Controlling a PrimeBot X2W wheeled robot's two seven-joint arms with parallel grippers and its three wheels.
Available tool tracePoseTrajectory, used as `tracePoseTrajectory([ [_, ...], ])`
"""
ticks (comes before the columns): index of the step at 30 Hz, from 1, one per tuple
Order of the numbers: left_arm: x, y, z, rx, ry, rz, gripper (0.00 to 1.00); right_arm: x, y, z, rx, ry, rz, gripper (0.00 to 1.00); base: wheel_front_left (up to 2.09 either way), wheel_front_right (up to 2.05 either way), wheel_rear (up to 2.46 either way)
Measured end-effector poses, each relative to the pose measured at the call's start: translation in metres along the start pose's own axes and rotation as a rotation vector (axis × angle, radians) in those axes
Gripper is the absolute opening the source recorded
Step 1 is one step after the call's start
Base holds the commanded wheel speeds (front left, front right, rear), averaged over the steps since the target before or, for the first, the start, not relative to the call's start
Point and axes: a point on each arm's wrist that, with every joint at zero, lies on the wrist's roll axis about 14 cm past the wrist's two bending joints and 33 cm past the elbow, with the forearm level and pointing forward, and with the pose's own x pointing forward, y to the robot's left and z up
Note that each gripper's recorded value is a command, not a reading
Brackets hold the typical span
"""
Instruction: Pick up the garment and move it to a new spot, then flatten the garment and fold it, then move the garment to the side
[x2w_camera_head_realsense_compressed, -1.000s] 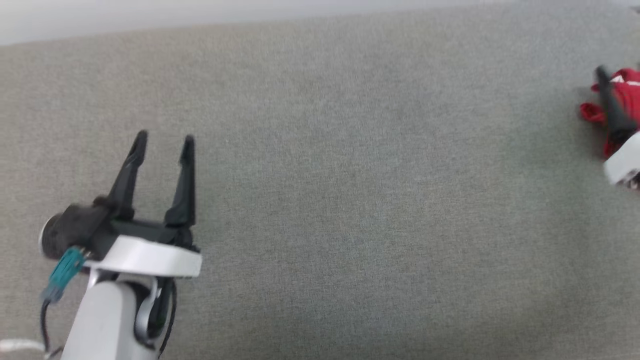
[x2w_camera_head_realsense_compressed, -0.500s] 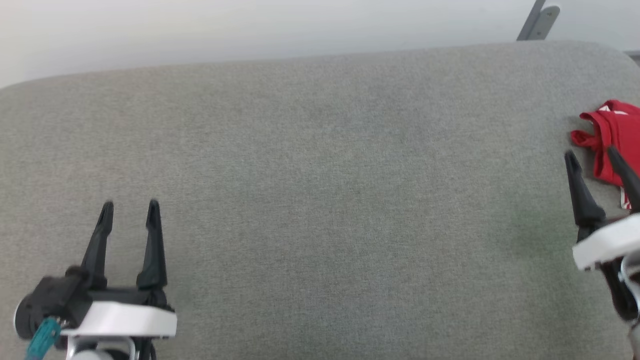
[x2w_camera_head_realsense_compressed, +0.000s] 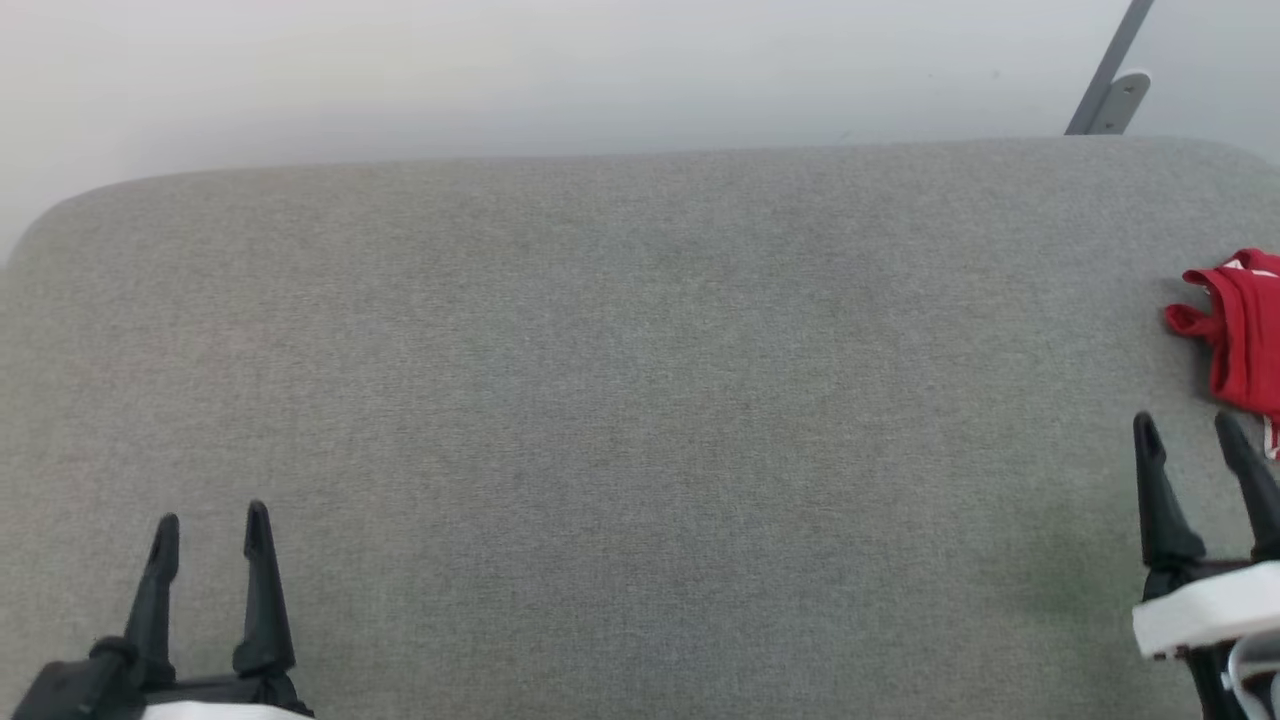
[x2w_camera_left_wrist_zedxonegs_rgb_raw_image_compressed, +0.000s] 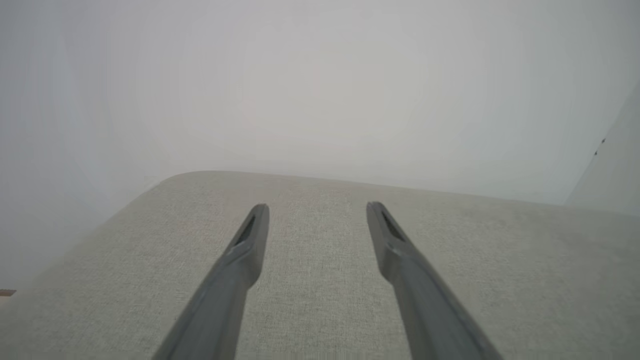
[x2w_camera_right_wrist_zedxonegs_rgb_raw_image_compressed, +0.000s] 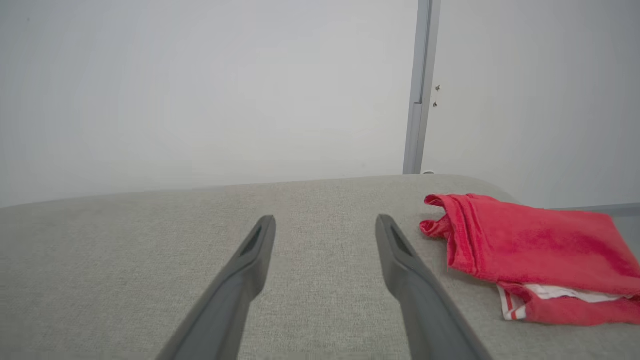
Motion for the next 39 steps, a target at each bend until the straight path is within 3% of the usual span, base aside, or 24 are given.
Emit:
tracePoseTrajectory([
  [16,-0.034,0.018,-0.01,-0.028,0.04,0.083,1.0,-0.02,0.03,-0.012,0.052,0.014,0.035,1.0,0.0,0.0,0.0],
  [39,-0.039,0.009,-0.008,-0.045,0.034,0.066,1.0,-0.025,0.043,-0.019,0.059,0.028,0.048,1.0,0.0,0.0,0.0],
])
